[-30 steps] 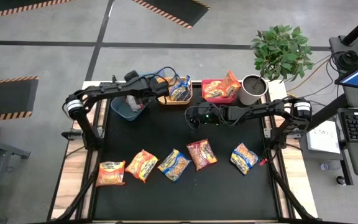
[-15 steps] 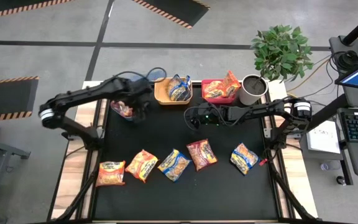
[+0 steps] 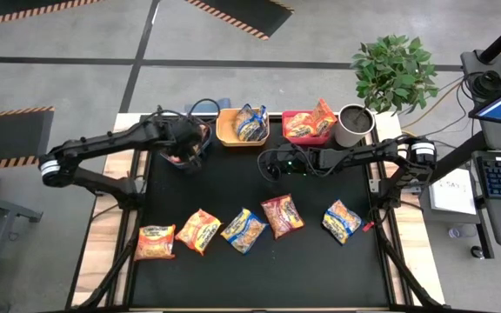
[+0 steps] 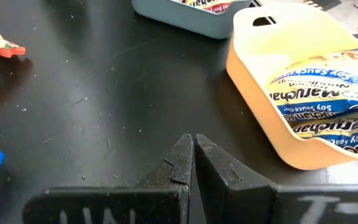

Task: Sort Maruchan noodles
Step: Put the blue noodle pack into the yellow bin

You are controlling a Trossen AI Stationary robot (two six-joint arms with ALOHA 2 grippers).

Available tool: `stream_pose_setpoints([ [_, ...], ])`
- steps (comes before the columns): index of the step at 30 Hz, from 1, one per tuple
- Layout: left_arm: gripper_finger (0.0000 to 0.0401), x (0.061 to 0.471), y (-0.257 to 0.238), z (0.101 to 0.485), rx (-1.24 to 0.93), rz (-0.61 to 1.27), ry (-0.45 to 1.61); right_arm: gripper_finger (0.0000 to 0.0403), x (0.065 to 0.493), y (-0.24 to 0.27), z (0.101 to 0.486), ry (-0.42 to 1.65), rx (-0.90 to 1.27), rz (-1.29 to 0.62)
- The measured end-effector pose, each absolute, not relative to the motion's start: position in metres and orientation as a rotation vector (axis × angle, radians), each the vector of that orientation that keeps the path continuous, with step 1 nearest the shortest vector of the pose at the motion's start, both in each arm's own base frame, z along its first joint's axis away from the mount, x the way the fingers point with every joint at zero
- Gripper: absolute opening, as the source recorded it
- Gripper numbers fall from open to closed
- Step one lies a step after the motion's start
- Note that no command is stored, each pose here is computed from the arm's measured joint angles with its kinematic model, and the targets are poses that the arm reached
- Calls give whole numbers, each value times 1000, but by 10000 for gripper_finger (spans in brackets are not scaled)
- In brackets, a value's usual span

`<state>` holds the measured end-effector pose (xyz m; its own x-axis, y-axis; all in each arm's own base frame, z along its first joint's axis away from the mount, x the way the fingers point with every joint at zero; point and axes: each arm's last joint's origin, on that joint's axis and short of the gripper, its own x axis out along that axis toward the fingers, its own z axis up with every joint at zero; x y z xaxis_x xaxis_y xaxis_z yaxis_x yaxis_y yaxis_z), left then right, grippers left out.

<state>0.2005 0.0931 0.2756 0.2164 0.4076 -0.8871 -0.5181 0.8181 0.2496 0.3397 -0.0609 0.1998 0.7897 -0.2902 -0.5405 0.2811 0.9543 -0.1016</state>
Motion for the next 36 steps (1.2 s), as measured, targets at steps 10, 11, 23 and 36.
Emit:
stream_pose_setpoints([
  [10, 1, 223, 69, 272, -44, 391, 1016, 9, 342, -55, 201, 569, 94, -122],
  [11, 1, 225, 65, 272, -39, 356, 1005, 9, 343, -53, 202, 562, 113, -72],
  [23, 1, 240, 13, 273, 66, 99, 920, 9, 349, -1, 208, 516, 243, 164],
  [36, 1, 250, -20, 281, 139, -25, 777, 9, 352, 67, 225, 419, 221, 218],
])
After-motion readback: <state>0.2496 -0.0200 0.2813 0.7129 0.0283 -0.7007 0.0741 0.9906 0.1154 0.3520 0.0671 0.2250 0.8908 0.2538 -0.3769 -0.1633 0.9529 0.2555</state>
